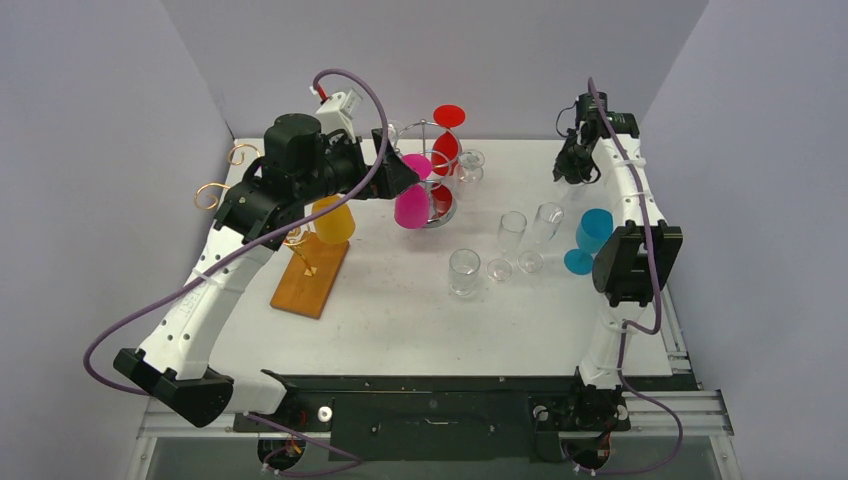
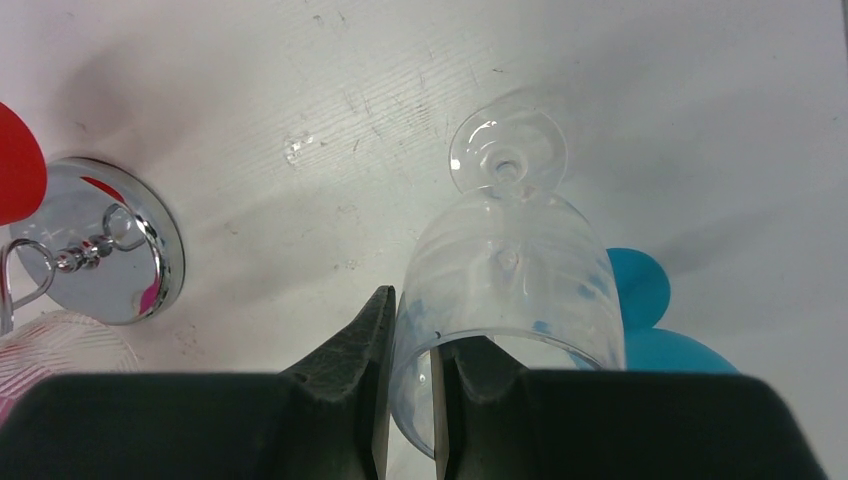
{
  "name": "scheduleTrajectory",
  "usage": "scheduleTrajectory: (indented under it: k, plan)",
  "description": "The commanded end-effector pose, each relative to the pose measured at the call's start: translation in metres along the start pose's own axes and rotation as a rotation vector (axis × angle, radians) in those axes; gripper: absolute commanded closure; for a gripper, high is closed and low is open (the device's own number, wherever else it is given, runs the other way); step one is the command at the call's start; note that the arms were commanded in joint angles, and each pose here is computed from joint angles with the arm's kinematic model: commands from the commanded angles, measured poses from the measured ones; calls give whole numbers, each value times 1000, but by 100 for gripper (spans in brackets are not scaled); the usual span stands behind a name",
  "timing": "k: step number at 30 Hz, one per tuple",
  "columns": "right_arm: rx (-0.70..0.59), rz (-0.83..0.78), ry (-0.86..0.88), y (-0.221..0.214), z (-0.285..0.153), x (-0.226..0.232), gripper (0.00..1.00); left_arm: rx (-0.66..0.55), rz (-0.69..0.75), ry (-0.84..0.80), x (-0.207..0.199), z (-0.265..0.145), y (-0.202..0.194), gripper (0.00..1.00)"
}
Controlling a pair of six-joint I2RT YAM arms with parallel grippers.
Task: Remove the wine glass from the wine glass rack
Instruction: Place the wine glass at the center of the board.
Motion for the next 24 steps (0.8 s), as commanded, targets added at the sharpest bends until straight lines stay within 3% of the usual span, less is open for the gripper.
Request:
scheduleTrajectory:
  k: [1, 13, 18, 24]
  plan:
    - [0, -11, 1, 1, 13, -1, 100, -23, 13, -12, -2, 1, 4, 4]
    - [22, -7, -16, -3, 28, -3, 100, -18, 11, -10, -1, 1, 2, 4]
    - [17, -6, -16, -2, 25, -3, 89, -16, 10, -11, -1, 1, 0, 4]
    - [7, -3, -7, 1, 19, -1, 83, -18, 10, -11, -1, -1, 0, 4]
Point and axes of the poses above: each gripper's point midway between its finger pads, its own z axis out along the fingers, its own x axis along the line the jaws close on, y = z × x, the point moved 6 cm from there along -z, back along the fingers, and after that the axes turned 10 degrees about z, right-handed, at the moved point
